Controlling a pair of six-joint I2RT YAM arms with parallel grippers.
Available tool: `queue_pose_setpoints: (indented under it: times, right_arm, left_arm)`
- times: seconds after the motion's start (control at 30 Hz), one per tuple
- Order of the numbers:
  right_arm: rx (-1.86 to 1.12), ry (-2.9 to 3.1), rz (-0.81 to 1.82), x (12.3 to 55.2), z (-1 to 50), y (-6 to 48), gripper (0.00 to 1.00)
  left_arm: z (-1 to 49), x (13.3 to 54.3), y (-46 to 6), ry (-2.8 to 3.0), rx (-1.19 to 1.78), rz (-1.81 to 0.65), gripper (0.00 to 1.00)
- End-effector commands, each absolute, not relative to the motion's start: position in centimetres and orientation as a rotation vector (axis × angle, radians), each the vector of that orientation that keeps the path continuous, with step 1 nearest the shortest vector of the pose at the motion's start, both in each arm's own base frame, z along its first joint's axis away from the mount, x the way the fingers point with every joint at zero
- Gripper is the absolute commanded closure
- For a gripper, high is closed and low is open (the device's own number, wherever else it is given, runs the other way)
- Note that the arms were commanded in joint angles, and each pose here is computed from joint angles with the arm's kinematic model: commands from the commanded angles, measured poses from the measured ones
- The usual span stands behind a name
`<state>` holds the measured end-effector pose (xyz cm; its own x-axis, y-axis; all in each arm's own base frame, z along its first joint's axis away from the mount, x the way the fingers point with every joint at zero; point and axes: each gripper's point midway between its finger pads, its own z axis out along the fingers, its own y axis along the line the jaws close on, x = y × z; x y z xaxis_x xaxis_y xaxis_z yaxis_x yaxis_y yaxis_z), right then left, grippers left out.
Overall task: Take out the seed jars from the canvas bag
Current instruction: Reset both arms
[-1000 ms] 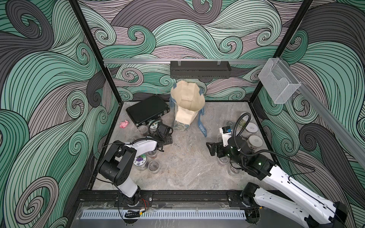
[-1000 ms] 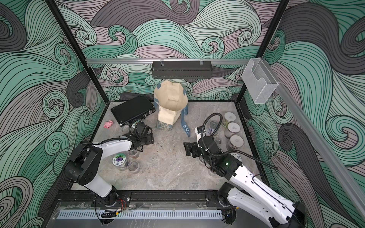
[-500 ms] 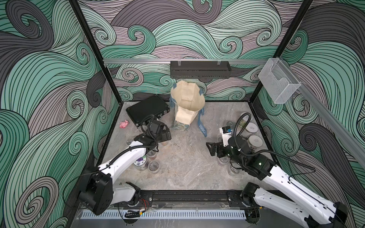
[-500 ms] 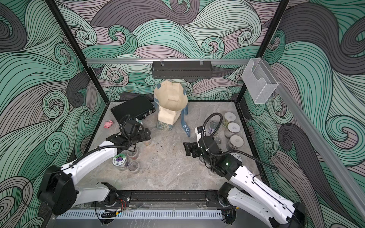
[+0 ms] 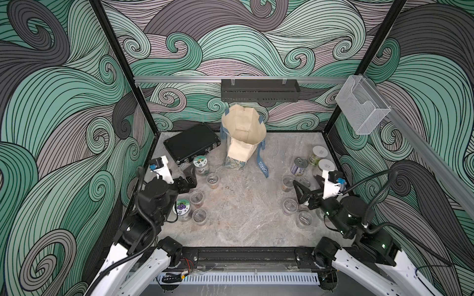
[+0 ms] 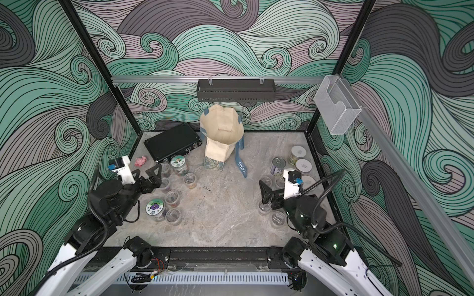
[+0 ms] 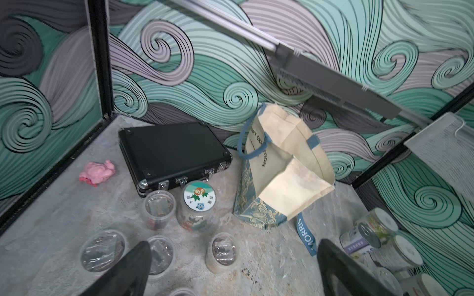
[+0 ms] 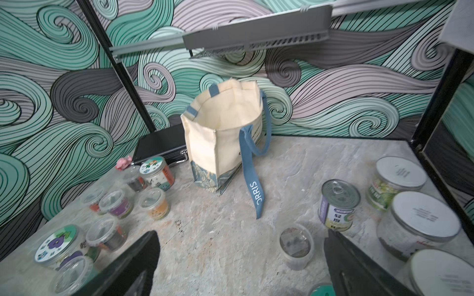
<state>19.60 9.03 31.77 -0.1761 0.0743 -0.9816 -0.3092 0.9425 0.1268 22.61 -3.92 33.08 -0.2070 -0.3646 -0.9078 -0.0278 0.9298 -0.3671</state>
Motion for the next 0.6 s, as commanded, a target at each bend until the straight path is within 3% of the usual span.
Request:
queue_pose_setpoints:
  times: [0.0, 0.33, 0.57]
  right_arm:
    - [-0.165, 1.719, 0.203, 20.0, 31.1, 7.3, 0.01]
    - [-0.144, 1.968, 0.036, 26.2, 26.4, 8.3, 0.01]
    - [-0.058, 1.913, -0.171, 31.1, 23.9, 4.0, 0.01]
  left_arm:
    - [31.0, 21.5, -1.2, 1.773, -0.35, -0.161, 0.01]
    - [26.1, 26.0, -1.5, 1.889, -0.301, 0.087, 0.01]
    - [20.9, 29.5, -0.7, 1.901, -0.25, 0.238, 0.01]
